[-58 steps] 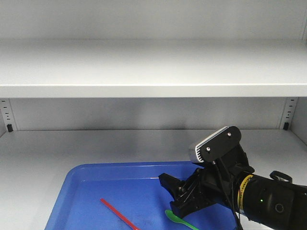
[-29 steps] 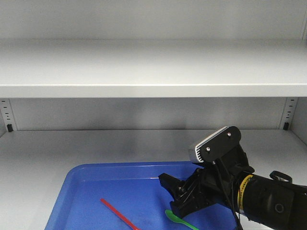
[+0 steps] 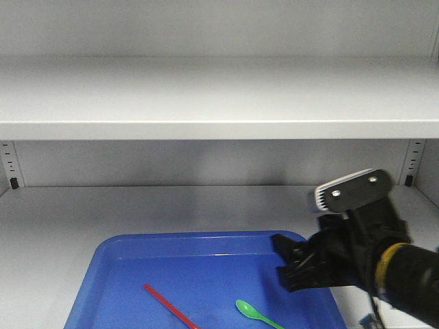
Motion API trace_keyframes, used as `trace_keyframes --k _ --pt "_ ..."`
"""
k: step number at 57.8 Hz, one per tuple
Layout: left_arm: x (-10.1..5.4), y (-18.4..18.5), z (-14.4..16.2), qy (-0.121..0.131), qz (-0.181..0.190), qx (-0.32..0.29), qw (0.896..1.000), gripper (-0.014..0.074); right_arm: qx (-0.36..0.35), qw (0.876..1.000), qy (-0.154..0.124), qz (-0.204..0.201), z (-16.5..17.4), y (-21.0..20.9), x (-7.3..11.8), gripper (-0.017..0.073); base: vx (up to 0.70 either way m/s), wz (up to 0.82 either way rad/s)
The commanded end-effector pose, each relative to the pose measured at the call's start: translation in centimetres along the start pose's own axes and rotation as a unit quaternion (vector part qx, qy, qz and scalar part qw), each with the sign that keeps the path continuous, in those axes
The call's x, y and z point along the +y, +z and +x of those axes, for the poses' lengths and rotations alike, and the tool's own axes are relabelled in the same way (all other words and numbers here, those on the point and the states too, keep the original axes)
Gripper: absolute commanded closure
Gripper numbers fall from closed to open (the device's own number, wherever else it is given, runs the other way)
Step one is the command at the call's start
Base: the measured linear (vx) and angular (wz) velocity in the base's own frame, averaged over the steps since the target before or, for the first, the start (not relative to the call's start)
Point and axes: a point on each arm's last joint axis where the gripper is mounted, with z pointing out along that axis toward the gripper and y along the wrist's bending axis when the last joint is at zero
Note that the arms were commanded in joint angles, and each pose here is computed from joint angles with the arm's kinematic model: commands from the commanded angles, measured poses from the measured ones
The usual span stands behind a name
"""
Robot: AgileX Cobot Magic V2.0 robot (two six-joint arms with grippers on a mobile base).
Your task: Sort red and green spoons into left cabinet
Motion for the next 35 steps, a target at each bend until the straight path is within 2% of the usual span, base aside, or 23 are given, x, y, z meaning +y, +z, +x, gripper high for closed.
trace_keyframes --k 1,9,13,23,27,35 --pt "-0.1 -0.2 -1.0 0.002 0.004 -0.055 0.998 0.0559 0.000 1.000 0.007 0.028 -1.3 -2.6 -0.9 0.0079 0.00 0.00" --pt "-0.1 -0.2 -1.0 0.002 0.004 -0.055 0.998 0.0559 0.023 0.998 -0.029 0.052 -0.4 -4.8 -1.9 0.0176 0.00 0.00" --pt "-0.1 -0.2 -1.0 0.002 0.004 -0.055 0.998 0.0559 0.006 0.998 -0.031 0.051 0.9 -5.9 -2.5 0.0254 0.00 0.00" --pt "-0.1 -0.2 -1.0 0.002 0.004 -0.055 0.998 0.0559 -0.072 0.996 0.019 0.054 4.6 -8.9 -3.6 0.0482 0.00 0.00" --pt "-0.1 -0.2 -1.0 0.002 0.004 -0.055 0.998 0.0559 -0.088 0.993 0.039 0.070 5.9 -10.2 -4.1 0.0577 0.00 0.00" --pt "-0.1 -0.2 -1.0 0.002 0.004 -0.055 0.998 0.0559 -0.119 0.982 0.092 0.111 8.1 -12.8 -4.8 0.0571 0.00 0.00"
